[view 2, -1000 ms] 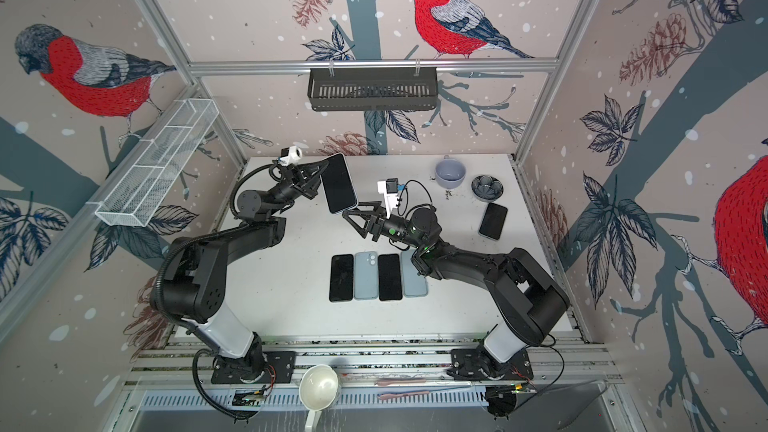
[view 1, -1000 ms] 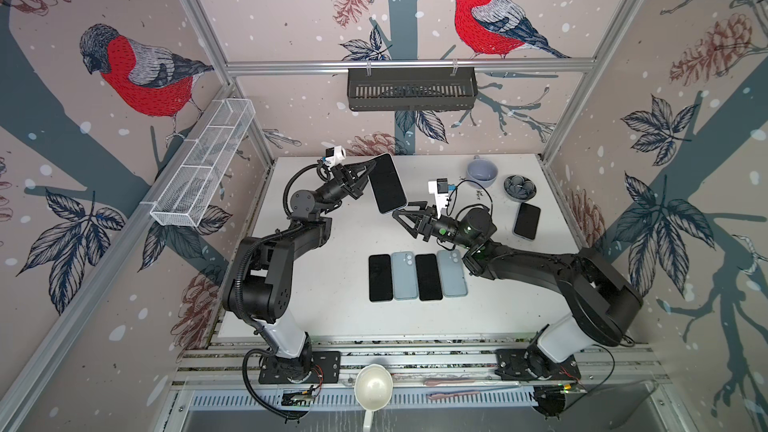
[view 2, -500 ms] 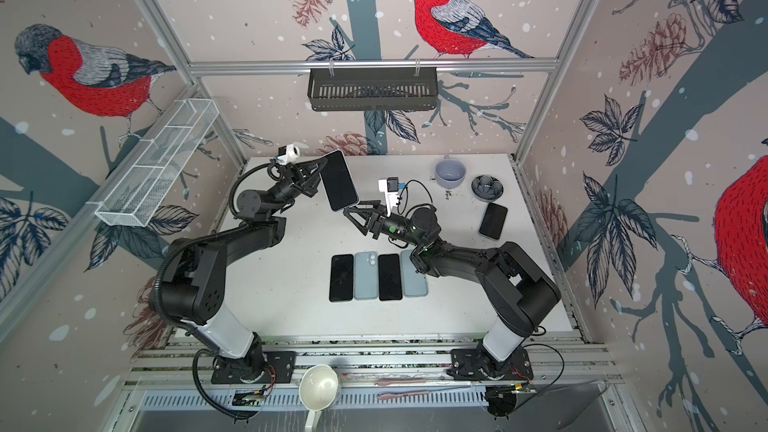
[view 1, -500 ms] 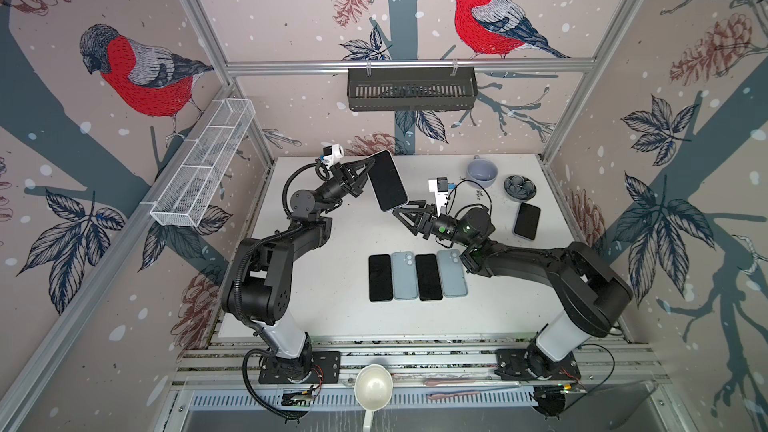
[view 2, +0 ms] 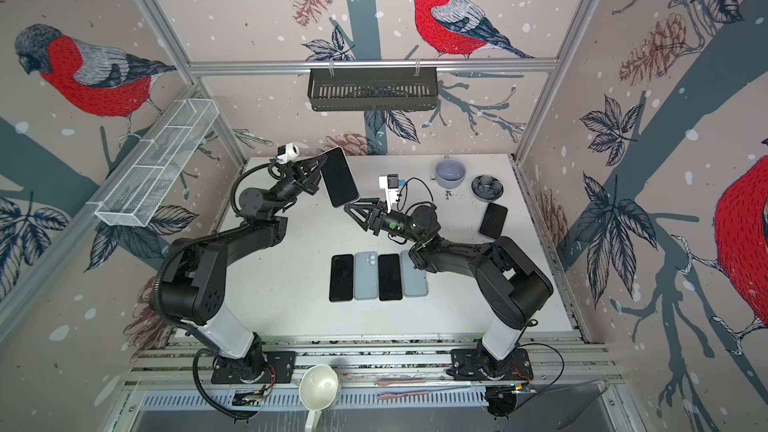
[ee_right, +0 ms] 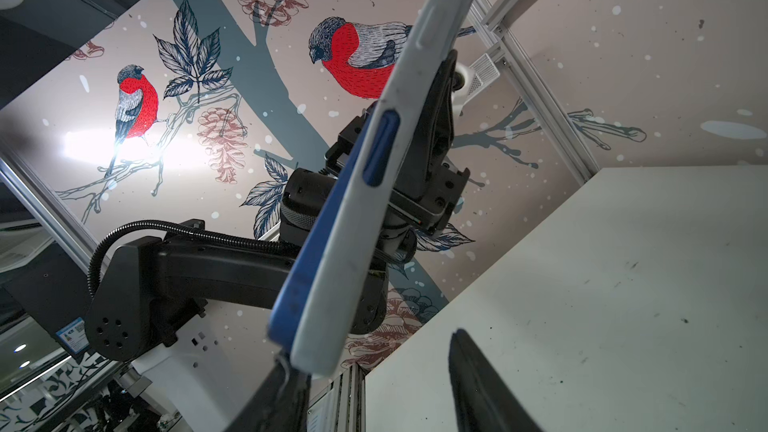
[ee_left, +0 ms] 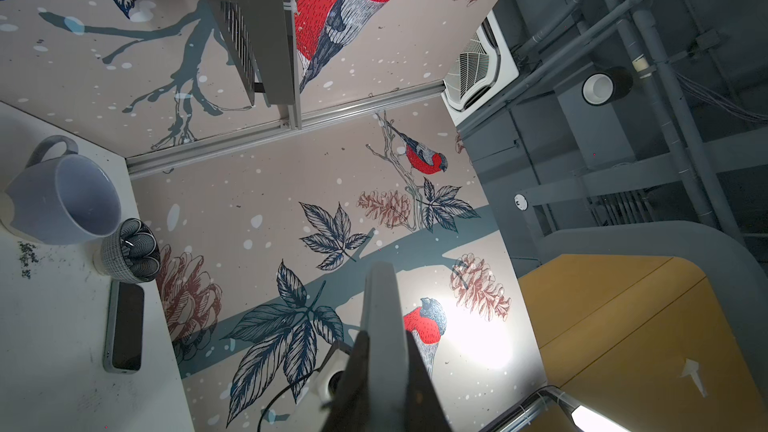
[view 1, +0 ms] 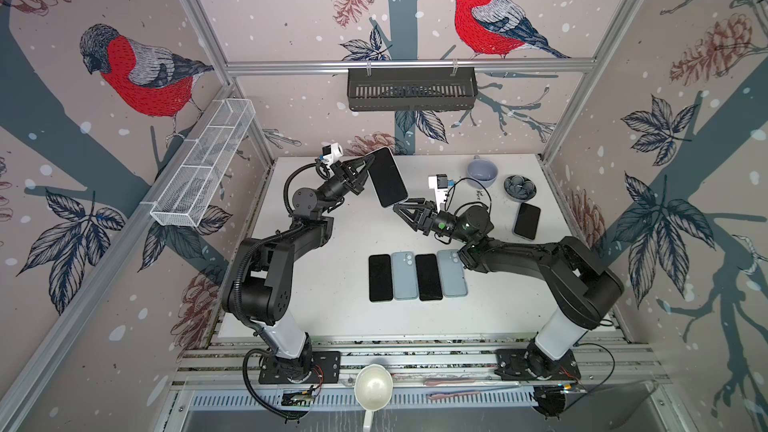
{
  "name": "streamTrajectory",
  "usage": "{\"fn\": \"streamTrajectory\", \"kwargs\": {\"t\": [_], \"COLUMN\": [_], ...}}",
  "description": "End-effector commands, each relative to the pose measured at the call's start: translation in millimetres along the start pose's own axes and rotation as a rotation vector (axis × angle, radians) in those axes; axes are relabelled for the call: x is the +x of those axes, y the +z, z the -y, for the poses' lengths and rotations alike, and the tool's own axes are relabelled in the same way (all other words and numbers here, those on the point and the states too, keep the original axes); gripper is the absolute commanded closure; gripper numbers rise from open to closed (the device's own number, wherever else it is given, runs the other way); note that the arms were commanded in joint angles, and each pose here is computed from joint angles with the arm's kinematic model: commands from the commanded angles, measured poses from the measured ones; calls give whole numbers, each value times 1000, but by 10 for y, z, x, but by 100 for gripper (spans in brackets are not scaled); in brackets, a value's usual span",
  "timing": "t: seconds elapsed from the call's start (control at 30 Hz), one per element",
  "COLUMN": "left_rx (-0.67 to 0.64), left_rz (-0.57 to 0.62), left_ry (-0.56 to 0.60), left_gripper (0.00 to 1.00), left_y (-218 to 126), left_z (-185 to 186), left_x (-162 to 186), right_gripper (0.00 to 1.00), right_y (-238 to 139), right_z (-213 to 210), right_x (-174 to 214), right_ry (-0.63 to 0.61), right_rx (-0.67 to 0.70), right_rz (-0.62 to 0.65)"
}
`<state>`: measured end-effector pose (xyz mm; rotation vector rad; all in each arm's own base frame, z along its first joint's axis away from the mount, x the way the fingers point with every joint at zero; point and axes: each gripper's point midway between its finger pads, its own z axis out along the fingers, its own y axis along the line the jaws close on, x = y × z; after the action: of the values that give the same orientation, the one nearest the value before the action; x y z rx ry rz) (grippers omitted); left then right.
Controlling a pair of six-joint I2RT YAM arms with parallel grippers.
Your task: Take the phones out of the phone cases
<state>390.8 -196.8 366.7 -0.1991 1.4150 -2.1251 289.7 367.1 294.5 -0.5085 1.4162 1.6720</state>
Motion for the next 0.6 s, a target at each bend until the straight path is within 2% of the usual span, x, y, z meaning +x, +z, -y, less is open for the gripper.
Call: {"fn": "streamTrajectory", "kwargs": {"t": [0.0, 0.57], "left_rx": [167, 176], "left_rz": [-194, -200], "left_ry": [168, 198], "left_gripper": [100, 100], "left_y": [-15, -10], "left_z": [519, 573], "left_x": [483, 520], "right_gripper": [48, 51], "right_y": [-18, -7], "right_z": [418, 625], "right_x": [50, 80], "right_ry": [88, 137], "right_rx": [176, 262], "right_rz": [18, 0]}}
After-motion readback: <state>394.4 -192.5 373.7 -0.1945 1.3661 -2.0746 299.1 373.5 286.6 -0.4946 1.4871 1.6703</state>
